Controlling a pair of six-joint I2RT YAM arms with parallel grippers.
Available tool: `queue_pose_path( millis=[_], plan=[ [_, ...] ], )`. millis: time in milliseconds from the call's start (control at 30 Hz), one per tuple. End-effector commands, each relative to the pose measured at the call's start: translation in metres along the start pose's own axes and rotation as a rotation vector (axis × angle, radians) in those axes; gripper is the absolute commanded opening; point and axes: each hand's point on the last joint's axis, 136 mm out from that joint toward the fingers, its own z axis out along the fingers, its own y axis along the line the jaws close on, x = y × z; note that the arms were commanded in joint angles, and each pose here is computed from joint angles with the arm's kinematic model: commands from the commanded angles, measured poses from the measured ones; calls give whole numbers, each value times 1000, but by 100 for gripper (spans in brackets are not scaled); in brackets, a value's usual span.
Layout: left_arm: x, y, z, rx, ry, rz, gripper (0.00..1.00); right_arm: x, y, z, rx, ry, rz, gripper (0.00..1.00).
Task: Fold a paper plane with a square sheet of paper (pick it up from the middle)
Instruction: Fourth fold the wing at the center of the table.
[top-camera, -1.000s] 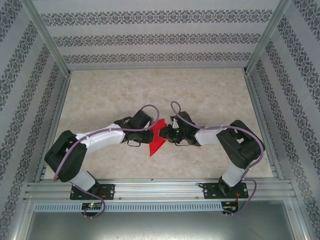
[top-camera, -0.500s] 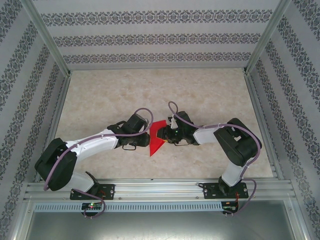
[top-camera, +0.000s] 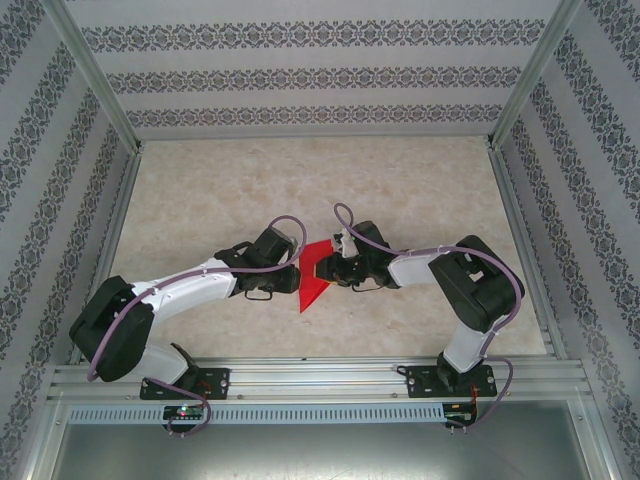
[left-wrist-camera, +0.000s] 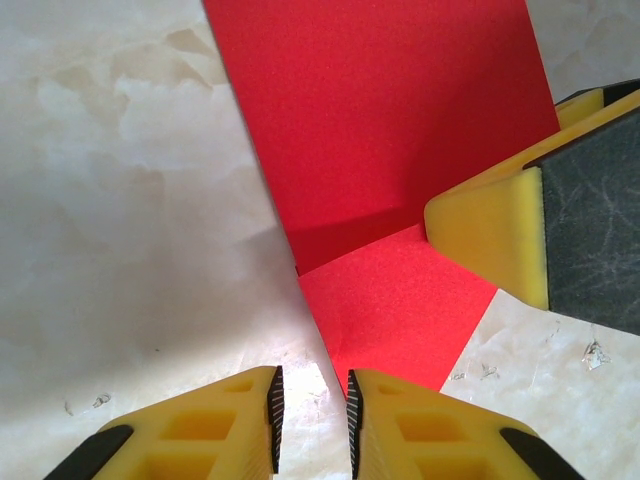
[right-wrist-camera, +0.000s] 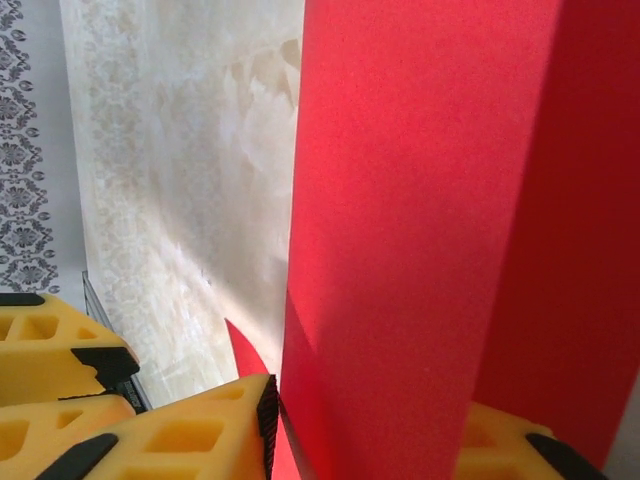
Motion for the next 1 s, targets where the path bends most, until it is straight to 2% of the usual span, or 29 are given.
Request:
queue_pose_path(
  millis=[0, 200, 400, 633, 967],
  plan=[
    [-5, -6, -4, 20, -26, -3, 27, -5, 3, 1, -9, -1, -39, 30],
    [-6, -8, -5, 31, -31, 2, 27, -12, 6, 0, -23, -27, -24, 15],
    [-6, -15, -7, 62, -40, 18, 38, -22, 10, -4, -18, -142, 71, 5],
    [-5, -14, -7, 59, -44, 27, 43, -23, 2, -18, 59, -394, 215, 3],
    [2, -18, -11, 82, -48, 92, 49, -27, 25, -29, 55, -526, 243, 4]
  ],
)
